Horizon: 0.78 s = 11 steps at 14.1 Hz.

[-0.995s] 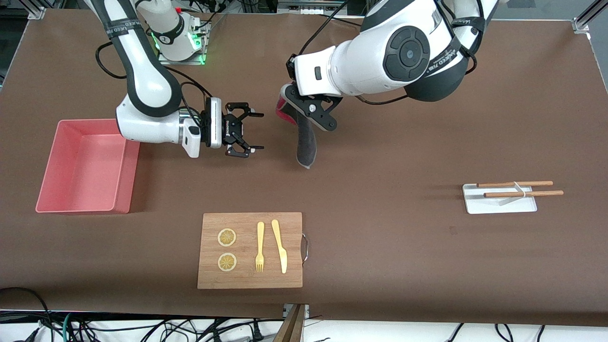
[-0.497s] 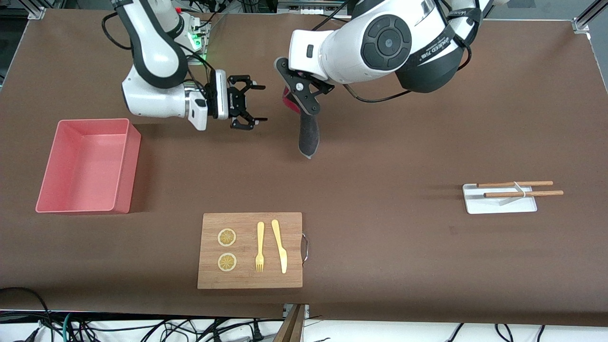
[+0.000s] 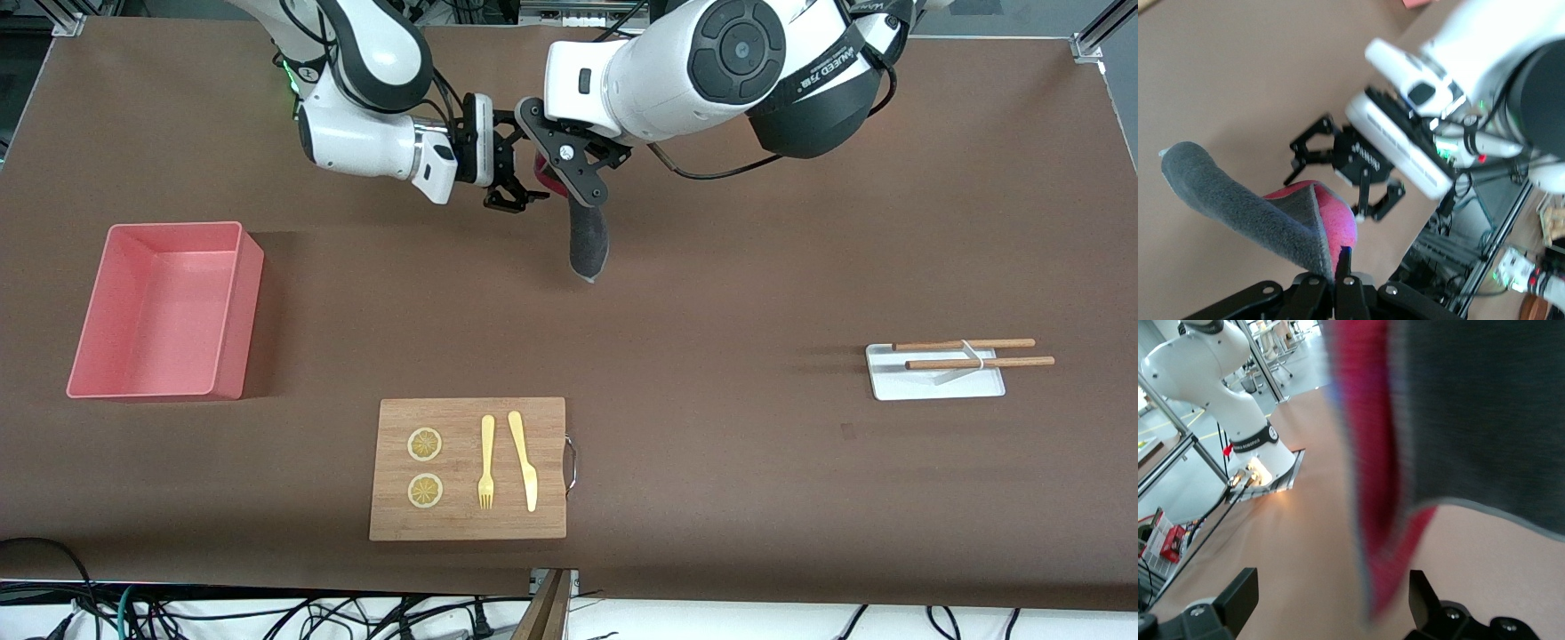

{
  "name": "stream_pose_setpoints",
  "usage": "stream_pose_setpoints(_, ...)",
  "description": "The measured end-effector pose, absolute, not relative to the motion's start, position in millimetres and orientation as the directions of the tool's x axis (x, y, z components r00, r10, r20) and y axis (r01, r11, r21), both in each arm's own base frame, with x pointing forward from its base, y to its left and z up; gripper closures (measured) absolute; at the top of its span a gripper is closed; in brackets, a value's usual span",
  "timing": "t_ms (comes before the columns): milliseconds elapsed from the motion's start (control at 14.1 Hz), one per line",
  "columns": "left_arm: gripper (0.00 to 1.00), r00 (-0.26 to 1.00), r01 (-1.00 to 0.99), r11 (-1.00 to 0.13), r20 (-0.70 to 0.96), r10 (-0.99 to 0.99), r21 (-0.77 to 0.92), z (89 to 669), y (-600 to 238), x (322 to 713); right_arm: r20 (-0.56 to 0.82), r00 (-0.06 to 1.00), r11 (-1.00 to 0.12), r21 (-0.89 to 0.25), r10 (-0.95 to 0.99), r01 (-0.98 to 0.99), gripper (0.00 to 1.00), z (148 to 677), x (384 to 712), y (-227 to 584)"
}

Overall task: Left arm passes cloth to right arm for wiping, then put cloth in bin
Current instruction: 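Close the right gripper on the cloth's pink edge beside the left gripper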

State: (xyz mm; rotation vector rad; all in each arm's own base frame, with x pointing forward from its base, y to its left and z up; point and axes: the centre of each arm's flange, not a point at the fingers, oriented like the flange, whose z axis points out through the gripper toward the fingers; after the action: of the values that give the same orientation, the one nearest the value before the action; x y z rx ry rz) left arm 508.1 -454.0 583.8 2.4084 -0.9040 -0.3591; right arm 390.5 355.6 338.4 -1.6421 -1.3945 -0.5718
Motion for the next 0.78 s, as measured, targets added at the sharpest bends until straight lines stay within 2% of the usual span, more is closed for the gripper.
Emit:
stream_pose_setpoints(355, 0.98, 0.790, -0.499, -0.654, -0.012, -0.613, 0.569, 584.9, -452.0, 523.5, 0.809, 0.317, -0.031, -0.348, 0.494, 0.937, 0.01, 345.9, 390.6, 365.3)
stream_pose_setpoints(426, 0.98, 0.797, -0.496, -0.655, -0.001, -0.604, 0.570, 584.5, -452.1, 526.5, 0.810, 0.321, -0.039, -0.347, 0.491, 0.937, 0.05, 347.5, 393.3, 364.9)
stream_pose_setpoints(781, 0.98, 0.825, -0.489, -0.657, 0.059, -0.563, 0.574, 585.8, -454.0, 538.3, 0.824, 0.339, -0.082, -0.340, 0.454, 0.937, 0.61, 356.5, 423.1, 355.8)
